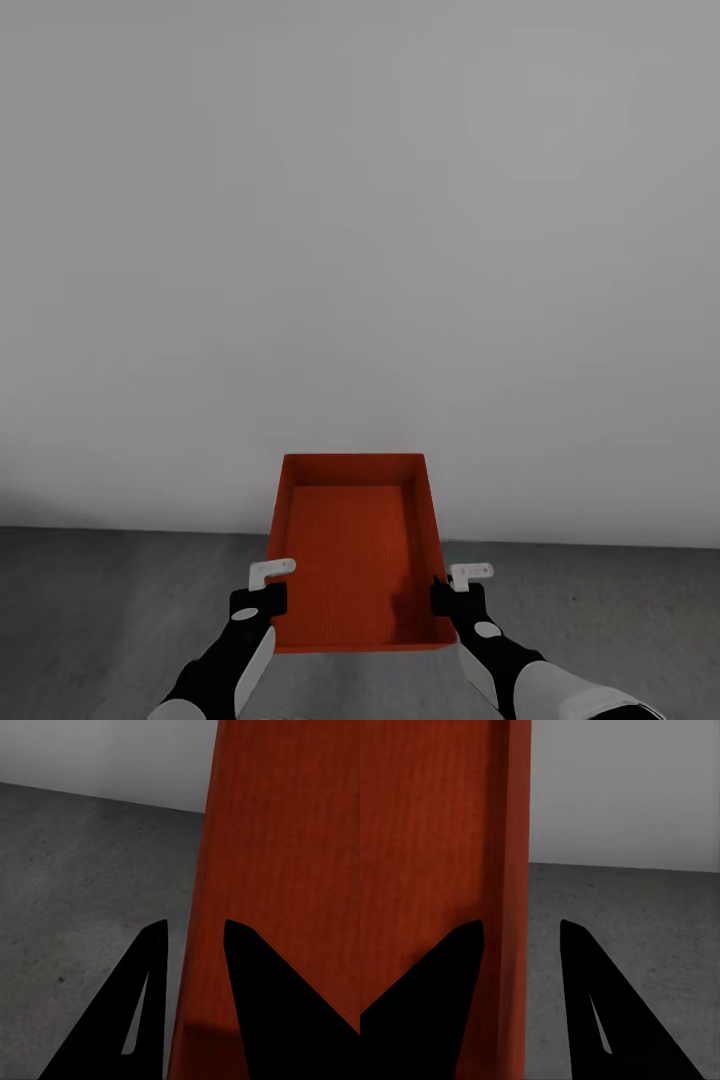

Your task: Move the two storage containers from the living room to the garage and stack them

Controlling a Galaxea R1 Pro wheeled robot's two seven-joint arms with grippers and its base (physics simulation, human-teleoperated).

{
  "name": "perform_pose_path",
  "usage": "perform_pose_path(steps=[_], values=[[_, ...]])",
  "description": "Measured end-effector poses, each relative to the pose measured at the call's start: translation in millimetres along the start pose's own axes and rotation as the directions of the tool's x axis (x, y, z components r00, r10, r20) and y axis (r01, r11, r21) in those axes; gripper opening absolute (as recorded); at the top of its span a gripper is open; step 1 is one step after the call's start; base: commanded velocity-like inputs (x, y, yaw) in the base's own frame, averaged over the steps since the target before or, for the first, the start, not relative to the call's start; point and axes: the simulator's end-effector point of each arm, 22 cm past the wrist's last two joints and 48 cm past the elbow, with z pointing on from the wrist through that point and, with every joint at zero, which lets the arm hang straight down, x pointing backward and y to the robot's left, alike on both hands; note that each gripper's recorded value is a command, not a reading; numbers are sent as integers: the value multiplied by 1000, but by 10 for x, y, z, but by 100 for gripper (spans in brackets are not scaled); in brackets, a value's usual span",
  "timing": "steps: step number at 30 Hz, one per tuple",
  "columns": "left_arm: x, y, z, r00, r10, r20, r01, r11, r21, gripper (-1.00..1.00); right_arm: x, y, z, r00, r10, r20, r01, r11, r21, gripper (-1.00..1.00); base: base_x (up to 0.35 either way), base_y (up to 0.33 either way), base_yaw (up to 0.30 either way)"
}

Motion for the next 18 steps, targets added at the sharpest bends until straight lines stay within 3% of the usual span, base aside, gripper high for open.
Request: perform_pose_path(steps=[18], values=[[179,-1,109,1000,5,-27,-5,1000,-3,-100,201,2,83,1000,0,-28,0,1000,-1,-100,0,0,0]])
